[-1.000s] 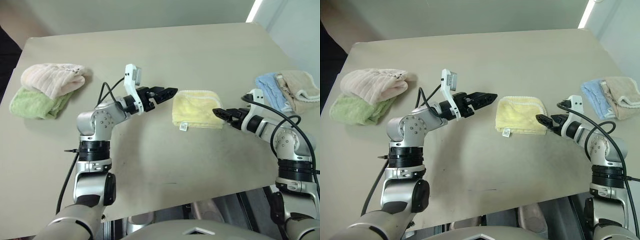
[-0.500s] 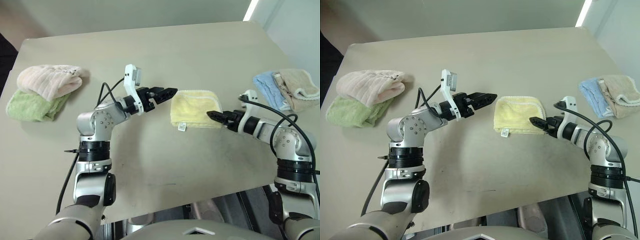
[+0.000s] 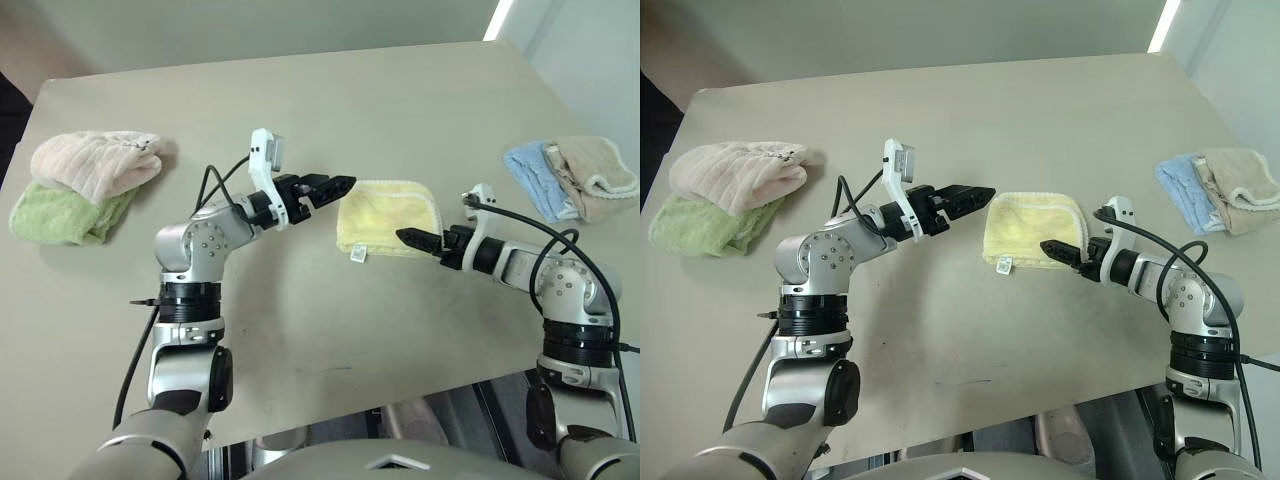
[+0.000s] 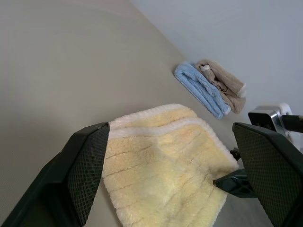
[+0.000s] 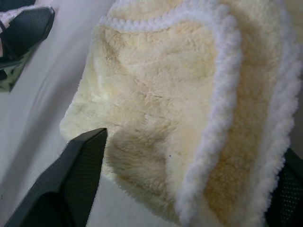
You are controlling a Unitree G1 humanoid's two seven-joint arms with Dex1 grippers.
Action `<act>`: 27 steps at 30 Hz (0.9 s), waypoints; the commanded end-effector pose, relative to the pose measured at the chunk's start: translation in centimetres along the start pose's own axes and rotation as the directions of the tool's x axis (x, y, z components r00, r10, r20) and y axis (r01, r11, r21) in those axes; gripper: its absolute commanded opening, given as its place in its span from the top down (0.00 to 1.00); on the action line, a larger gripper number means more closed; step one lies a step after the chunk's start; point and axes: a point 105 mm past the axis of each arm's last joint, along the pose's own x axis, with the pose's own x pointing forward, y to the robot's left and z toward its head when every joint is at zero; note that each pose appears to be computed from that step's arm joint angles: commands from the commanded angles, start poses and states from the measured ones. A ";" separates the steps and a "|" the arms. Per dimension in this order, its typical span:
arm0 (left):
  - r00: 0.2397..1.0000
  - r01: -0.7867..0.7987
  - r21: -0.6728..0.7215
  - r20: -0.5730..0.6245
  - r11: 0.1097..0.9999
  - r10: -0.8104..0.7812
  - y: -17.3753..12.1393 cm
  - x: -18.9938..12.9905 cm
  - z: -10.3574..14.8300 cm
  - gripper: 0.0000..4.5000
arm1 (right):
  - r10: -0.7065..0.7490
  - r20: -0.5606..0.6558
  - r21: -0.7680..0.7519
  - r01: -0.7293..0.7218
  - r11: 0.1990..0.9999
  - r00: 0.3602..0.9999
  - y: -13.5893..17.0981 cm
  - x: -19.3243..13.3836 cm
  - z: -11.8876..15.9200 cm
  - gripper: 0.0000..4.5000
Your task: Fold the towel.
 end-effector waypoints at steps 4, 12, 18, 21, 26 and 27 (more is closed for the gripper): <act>0.999 0.035 0.047 0.039 0.998 -0.037 -1.1 0.0 1.0 0.00 | 0.016 0.062 0.017 -0.017 1.000 0.998 0.3 -0.5 1.7 0.51; 0.998 0.039 0.047 0.038 0.998 -0.041 -1.3 0.1 0.8 0.00 | 0.030 0.096 0.022 -0.032 0.999 0.995 0.6 -0.9 2.5 0.99; 0.998 0.036 0.048 0.040 0.998 -0.038 -1.3 0.1 0.8 0.00 | 0.023 0.195 0.003 -0.024 1.000 0.980 0.8 -2.0 4.9 0.99; 0.998 0.031 0.047 0.044 0.998 -0.033 -1.2 0.0 0.8 0.00 | -0.025 0.337 0.033 0.014 0.999 0.941 0.0 -4.0 8.7 0.99; 0.999 0.026 0.043 0.044 0.999 -0.027 -1.0 -0.1 0.7 0.00 | -0.192 0.572 0.113 0.156 0.981 0.798 -2.9 -9.4 15.2 0.99; 0.999 0.026 0.042 0.044 0.999 -0.028 -1.0 -0.1 0.6 0.00 | -0.230 0.612 0.141 0.182 0.973 0.756 -3.6 -10.8 16.4 0.99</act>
